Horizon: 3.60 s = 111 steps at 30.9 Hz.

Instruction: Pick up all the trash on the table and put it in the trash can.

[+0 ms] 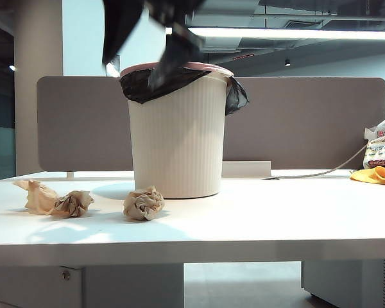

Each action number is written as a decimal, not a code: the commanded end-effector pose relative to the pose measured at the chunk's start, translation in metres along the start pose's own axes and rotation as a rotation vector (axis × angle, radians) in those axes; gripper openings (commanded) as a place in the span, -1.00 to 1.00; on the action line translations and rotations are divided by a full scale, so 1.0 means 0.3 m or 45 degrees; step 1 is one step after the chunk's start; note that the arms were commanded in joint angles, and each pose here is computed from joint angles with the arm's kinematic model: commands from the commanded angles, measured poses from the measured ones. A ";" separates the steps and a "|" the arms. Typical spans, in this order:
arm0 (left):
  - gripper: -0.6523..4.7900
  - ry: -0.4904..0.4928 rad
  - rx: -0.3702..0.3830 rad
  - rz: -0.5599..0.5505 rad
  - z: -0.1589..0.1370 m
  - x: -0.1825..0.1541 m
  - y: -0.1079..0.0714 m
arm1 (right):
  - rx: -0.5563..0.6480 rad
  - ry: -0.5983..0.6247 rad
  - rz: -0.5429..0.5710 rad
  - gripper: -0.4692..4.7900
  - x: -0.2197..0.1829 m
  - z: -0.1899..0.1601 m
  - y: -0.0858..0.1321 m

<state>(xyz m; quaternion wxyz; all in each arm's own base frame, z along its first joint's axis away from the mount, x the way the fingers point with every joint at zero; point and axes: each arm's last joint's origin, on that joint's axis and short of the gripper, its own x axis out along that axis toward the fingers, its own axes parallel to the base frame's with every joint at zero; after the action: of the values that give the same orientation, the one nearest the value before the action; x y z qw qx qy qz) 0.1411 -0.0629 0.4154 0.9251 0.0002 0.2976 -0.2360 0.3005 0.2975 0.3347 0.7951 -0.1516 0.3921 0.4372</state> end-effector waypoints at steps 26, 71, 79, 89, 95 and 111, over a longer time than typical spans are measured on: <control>1.00 -0.013 -0.002 -0.006 0.000 0.001 0.000 | 0.050 0.089 -0.192 -0.08 0.467 -0.246 -0.145; 1.00 -0.504 0.074 -0.097 0.205 0.194 0.004 | 0.111 -0.834 -0.386 -0.83 -0.180 0.209 -0.509; 1.00 -0.502 0.072 -0.093 0.205 0.194 0.004 | 0.087 -0.821 -0.349 0.81 -0.173 0.209 -0.502; 1.00 -0.481 0.070 -0.091 0.193 0.172 0.002 | 0.048 -0.753 -0.347 0.82 -0.254 0.209 -0.462; 1.00 -0.480 0.064 -0.020 0.158 0.073 -0.002 | -0.004 -0.762 -0.235 0.82 -0.329 0.238 -0.301; 1.00 -0.149 0.012 0.206 -0.034 -0.122 0.004 | -0.189 -0.462 0.052 0.82 -0.065 0.234 0.024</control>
<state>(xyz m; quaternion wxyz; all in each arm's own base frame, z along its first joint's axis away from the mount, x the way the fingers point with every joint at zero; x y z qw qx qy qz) 0.1116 -0.0457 0.4316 0.9614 0.0061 0.2153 -0.1709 0.3204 0.3242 0.4056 0.8356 -0.1166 0.2036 0.4967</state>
